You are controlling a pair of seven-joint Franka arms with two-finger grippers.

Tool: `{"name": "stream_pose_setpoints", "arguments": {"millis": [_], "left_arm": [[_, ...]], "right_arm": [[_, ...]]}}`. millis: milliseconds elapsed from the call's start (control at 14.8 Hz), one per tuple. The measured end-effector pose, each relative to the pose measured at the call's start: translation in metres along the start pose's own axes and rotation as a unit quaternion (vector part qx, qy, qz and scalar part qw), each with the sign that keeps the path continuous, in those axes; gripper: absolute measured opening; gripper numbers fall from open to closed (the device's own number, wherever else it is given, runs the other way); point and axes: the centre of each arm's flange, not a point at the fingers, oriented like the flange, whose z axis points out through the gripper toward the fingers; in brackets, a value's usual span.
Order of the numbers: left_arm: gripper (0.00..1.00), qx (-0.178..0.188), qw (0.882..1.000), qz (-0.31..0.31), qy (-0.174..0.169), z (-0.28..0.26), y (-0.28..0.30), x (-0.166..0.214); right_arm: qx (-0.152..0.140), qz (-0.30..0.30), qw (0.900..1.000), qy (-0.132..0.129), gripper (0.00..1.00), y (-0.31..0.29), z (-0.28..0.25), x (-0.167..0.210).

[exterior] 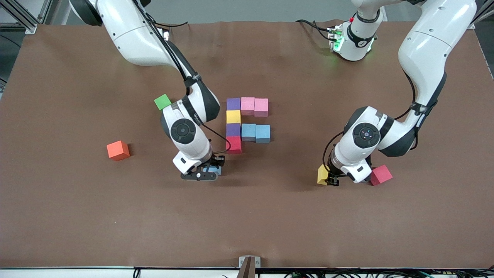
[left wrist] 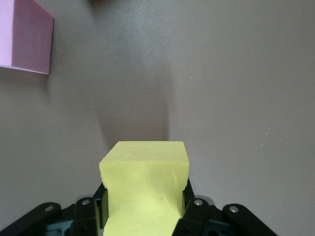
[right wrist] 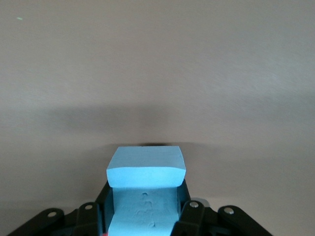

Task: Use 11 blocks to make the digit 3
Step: 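Carry the light blue cube to the column with the right gripper, then lower the light blue cube beside the column and open the right gripper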

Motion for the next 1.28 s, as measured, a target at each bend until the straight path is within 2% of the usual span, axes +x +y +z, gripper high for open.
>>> {"name": "stream_pose_setpoints", "arguments": {"millis": [608, 1283], "left_arm": [[0.57, 0.000, 1.000, 0.000, 0.000, 0.000, 0.000, 0.000], [0.57, 0.000, 1.000, 0.000, 0.000, 0.000, 0.000, 0.000]], "right_arm": [[-0.008, -0.045, 0.999, -0.019, 0.53, -0.074, 0.008, -0.002], [-0.024, -0.057, 0.998, -0.029, 0.53, -0.082, 0.024, -0.013]]}}
